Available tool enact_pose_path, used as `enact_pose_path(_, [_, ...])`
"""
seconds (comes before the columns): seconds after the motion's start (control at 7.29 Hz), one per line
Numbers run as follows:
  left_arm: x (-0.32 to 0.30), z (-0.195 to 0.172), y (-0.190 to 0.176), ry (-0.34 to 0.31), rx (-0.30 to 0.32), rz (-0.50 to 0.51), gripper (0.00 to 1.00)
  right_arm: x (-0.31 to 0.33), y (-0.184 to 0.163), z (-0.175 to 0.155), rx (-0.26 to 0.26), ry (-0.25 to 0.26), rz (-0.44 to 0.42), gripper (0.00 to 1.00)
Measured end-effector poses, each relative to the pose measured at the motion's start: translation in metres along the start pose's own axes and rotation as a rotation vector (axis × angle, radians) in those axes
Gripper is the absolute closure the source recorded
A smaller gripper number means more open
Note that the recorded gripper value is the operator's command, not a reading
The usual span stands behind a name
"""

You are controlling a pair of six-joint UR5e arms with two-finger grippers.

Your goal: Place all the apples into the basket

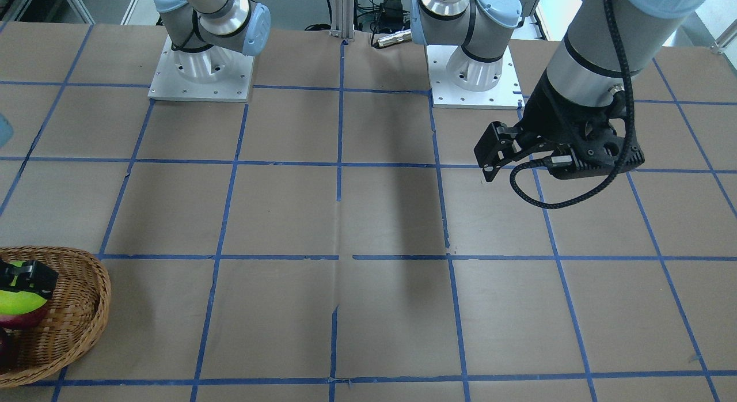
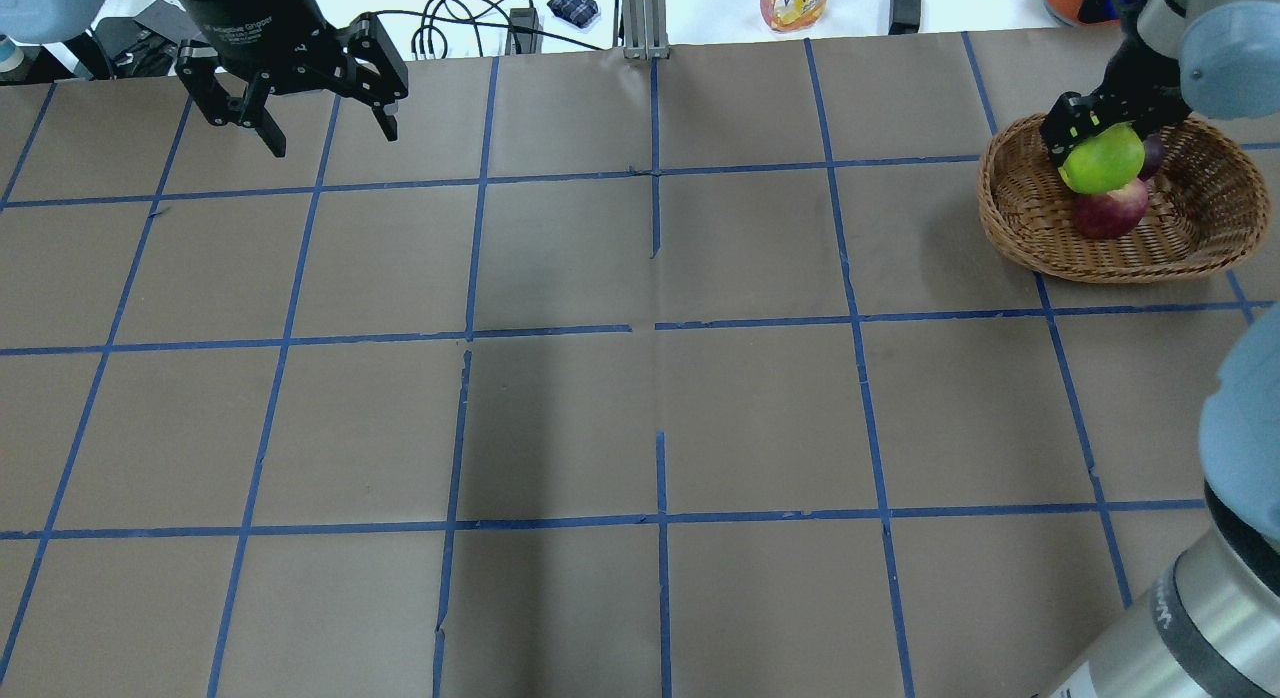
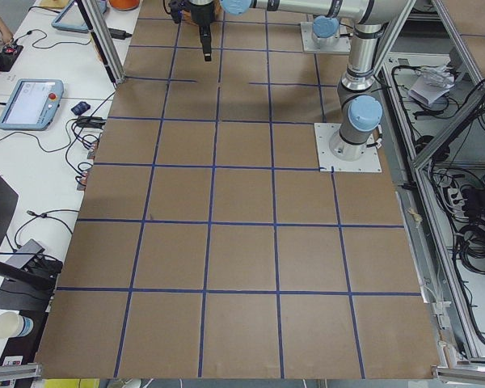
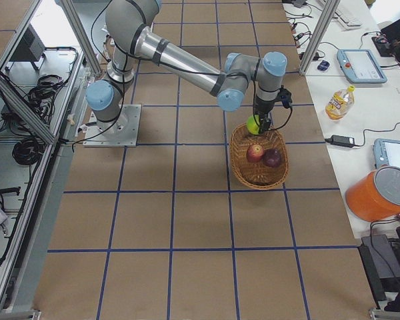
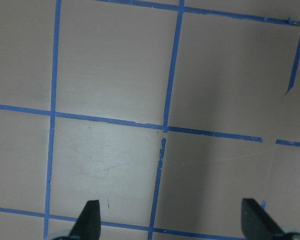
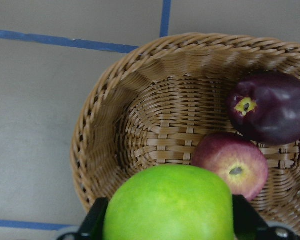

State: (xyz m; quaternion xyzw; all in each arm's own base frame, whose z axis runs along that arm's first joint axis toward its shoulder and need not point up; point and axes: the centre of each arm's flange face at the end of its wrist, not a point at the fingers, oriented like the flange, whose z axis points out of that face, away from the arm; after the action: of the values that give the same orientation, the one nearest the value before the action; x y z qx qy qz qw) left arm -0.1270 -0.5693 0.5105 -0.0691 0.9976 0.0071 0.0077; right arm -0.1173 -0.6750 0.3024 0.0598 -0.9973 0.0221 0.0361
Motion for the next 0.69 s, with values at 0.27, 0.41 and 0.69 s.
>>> enact_pose_path(0.27, [0.0,0.0,0.0,0.0,0.0,0.0,0.0,0.004,0.0,0.016,-0.008,-0.008,0.002,0.0])
enact_pose_path(0.41, [0.0,0.0,0.0,-0.001,0.0,0.0,0.0,0.003,0.001,0.012,-0.007,-0.01,0.002,0.0])
enact_pose_path(0.69, [0.0,0.001,0.0,-0.002,-0.001,0.0,0.0,-0.003,0.015,-0.027,-0.026,-0.021,0.007,0.0])
